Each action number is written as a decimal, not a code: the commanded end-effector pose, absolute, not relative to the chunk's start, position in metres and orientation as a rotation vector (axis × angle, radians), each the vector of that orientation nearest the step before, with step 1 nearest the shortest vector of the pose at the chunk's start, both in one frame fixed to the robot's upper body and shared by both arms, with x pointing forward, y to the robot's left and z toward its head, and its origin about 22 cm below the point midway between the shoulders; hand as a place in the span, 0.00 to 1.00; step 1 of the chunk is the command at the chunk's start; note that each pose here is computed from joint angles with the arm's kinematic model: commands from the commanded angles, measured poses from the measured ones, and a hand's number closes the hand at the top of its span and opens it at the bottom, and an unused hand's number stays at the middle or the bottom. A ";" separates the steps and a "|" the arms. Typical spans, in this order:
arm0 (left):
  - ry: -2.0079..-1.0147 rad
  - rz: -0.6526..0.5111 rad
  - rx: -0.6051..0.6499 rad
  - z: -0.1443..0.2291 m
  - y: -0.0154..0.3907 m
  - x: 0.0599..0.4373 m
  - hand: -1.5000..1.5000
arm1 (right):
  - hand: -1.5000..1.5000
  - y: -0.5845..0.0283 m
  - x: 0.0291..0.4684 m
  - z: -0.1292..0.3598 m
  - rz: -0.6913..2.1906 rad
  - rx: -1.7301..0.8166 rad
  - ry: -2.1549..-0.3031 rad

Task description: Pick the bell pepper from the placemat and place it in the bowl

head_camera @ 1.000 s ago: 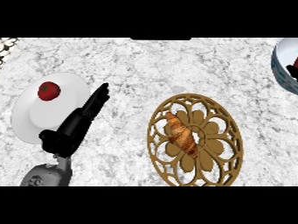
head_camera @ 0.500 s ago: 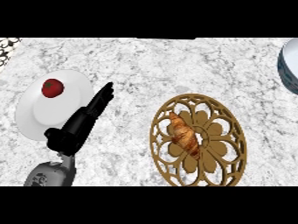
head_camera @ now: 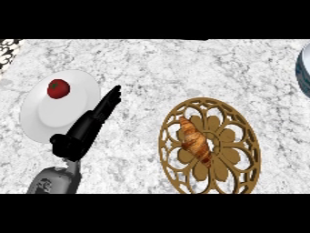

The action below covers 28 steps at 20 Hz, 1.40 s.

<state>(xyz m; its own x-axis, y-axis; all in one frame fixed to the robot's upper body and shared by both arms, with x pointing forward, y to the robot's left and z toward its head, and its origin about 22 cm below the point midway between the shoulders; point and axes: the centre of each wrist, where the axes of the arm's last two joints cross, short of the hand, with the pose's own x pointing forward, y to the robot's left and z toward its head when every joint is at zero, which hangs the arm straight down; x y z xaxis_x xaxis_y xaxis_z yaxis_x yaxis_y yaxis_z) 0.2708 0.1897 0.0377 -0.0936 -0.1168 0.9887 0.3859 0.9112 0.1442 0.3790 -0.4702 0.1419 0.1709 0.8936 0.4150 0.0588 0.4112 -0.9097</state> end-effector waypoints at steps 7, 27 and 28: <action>-1.612 -0.408 -0.222 0.043 0.191 0.270 0.50 | 0.00 -0.486 0.376 0.157 0.440 -0.953 -1.486; -1.615 -0.414 -0.196 0.044 0.201 0.272 0.50 | 0.00 -0.610 0.239 0.173 -0.112 -0.887 -1.559; -1.620 -0.393 -0.205 0.046 0.201 0.274 0.50 | 0.00 -0.615 0.231 0.178 -0.108 -0.905 -1.542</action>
<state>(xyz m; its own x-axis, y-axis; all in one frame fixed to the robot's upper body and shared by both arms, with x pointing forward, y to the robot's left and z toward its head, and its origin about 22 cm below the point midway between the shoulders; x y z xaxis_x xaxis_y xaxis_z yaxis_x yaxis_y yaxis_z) 0.2736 0.1989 0.0435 -0.0914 -0.1136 0.9893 0.3617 0.9218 0.1393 0.2573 -0.5990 0.1753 0.0968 0.4781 0.8729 0.5730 0.6904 -0.4417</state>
